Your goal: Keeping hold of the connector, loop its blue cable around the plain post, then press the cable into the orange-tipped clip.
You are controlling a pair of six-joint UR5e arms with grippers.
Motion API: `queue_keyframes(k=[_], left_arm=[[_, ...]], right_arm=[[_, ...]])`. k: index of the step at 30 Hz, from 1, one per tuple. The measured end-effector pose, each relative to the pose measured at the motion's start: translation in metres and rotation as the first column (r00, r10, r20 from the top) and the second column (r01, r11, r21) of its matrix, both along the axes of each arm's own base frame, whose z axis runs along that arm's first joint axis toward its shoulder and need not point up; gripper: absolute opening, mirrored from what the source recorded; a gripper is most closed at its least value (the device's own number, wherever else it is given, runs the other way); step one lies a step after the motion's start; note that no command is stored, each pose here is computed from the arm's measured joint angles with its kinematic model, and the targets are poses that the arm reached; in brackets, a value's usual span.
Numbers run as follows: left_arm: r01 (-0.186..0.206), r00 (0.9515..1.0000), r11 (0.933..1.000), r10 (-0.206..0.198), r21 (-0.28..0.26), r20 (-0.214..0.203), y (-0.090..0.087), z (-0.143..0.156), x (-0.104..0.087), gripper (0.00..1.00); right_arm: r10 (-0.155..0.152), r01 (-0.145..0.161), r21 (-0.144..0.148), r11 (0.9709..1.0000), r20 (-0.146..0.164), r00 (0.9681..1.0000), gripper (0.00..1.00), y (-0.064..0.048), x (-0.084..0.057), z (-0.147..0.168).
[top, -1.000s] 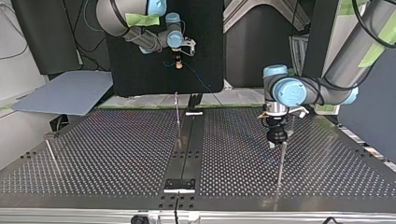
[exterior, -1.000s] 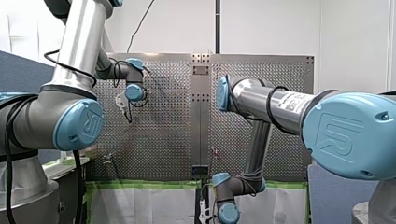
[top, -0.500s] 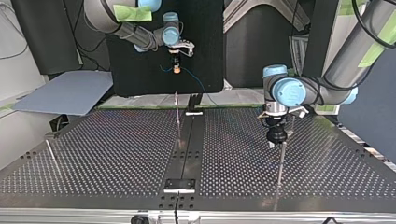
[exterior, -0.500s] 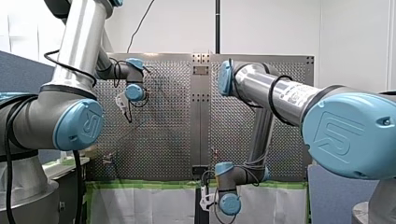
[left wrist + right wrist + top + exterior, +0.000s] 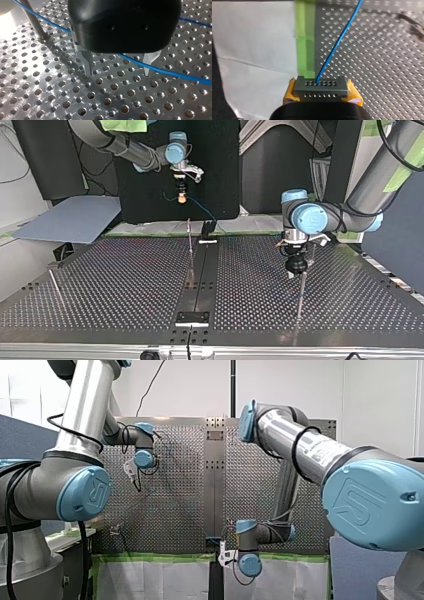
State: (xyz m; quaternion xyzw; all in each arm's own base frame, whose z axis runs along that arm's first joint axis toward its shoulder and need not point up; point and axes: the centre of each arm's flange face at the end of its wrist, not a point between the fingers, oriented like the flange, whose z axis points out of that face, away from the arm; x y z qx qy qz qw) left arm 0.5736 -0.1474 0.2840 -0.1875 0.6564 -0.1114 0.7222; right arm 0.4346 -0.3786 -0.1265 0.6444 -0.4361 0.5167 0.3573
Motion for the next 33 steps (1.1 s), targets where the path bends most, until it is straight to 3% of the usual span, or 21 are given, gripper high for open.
queue_keyframes(k=[9, 20, 27, 33], left_arm=[[0.001, 1.0000, 1.0000, -0.001, 0.003, -0.006, -0.001, -0.001, -0.001, 1.00], [0.003, 0.9999, 1.0000, -0.002, 0.008, -0.016, -0.002, -0.002, -0.002, 1.00], [0.005, 0.9998, 0.9999, -0.005, 0.009, -0.019, -0.004, -0.002, -0.003, 1.00], [0.000, 0.9996, 0.9999, 0.000, 0.015, -0.028, -0.005, -0.003, -0.004, 1.00]], right_arm=[[-0.027, 0.030, -0.061, 0.9977, 0.049, 0.9984, 0.00, -0.006, -0.016, 0.034], [-0.032, 0.048, -0.144, 0.9883, 0.112, 0.9931, 0.00, -0.004, -0.034, 0.080], [-0.026, 0.044, -0.160, 0.9862, 0.114, 0.9931, 0.00, 0.011, -0.047, 0.082], [0.010, 0.005, -0.168, 0.9859, 0.083, 0.9965, 0.00, 0.029, -0.057, 0.075]])
